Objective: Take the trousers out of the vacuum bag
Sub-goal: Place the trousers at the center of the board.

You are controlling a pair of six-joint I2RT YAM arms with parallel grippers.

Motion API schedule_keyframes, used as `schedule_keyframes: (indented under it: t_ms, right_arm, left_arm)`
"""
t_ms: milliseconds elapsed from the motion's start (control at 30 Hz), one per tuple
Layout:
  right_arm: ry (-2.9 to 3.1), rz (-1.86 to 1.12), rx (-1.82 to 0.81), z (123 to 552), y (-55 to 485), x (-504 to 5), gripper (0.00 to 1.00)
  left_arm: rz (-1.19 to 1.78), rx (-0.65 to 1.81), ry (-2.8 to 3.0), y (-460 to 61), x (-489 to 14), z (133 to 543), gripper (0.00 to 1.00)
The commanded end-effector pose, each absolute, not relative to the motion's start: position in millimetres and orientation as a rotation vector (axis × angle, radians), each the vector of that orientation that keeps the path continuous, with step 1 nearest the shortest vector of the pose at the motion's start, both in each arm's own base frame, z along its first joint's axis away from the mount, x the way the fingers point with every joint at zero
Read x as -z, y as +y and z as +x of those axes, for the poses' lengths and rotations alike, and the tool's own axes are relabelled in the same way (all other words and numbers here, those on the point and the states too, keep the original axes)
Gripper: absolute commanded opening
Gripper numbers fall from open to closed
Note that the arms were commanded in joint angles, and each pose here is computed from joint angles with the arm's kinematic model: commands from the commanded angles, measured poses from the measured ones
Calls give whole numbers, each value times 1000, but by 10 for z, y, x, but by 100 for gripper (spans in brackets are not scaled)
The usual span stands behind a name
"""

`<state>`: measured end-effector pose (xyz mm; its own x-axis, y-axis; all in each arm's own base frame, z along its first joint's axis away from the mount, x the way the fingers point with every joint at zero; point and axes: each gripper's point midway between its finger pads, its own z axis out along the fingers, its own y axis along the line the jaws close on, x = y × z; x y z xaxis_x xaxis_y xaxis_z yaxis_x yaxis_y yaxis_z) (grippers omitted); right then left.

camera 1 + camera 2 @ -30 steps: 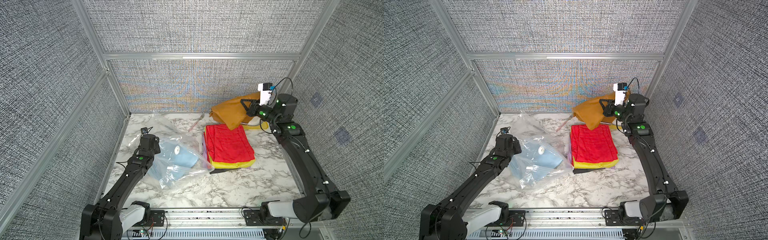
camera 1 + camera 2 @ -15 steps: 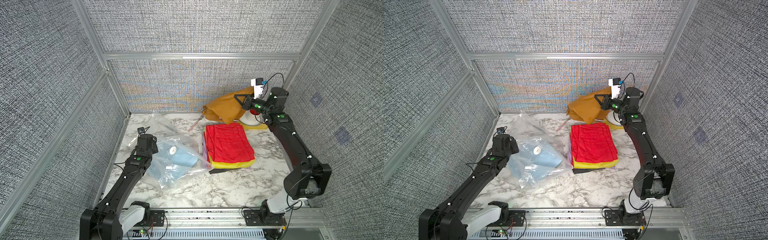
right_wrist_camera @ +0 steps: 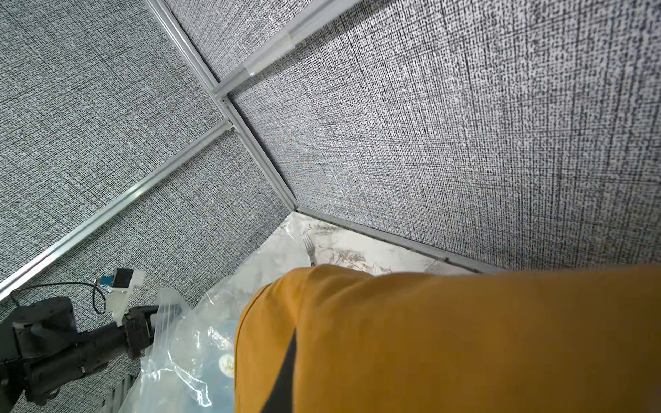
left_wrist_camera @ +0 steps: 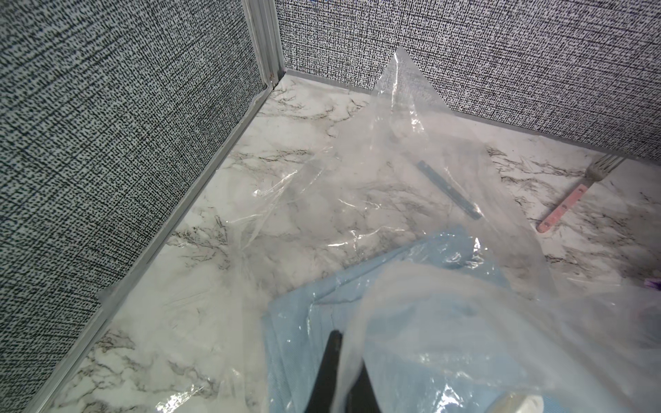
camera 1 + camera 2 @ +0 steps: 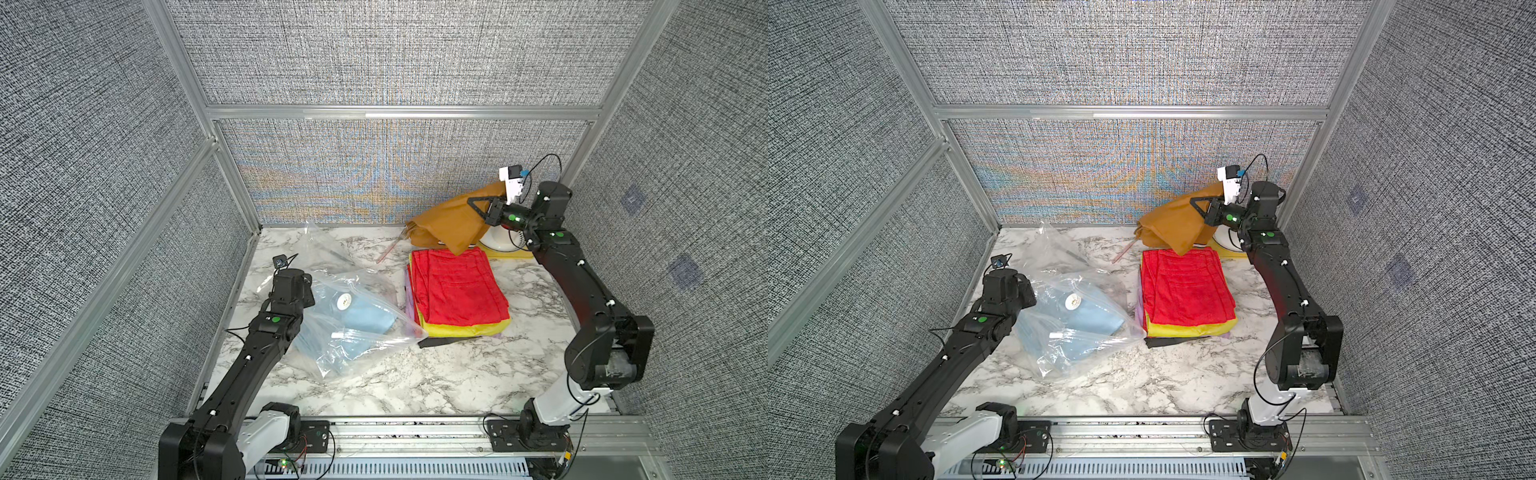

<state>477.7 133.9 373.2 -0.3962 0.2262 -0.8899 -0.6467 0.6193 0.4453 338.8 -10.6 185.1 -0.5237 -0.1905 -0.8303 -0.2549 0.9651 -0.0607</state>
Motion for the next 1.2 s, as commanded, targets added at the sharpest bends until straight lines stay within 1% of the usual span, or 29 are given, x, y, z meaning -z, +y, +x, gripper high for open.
schedule_keyframes:
  t_ms: [0,467,700,900,1167]
  right_arm:
    - [1628,-425,-945,4645,1353,-3953,0]
    - [1713,-340,-957,4209,1265,-3592,0]
    - [1768,-226,-996,4034,1199,-3428,0]
    - [1873,-12,-969,3931,1048,-3113,0]
    - [1939,281,-1029,3697,950,-2686,0]
  left_arm:
    - [-320,-105,2122,-70,-1886,3401,0]
    - [-319,-92,2123,-84,-1885,3401,0]
    - [-308,-74,2115,-107,-1903,3396,0]
    - [-283,-46,2138,-175,-1860,3437,0]
    - [-255,-23,2153,-233,-1837,3483,0]
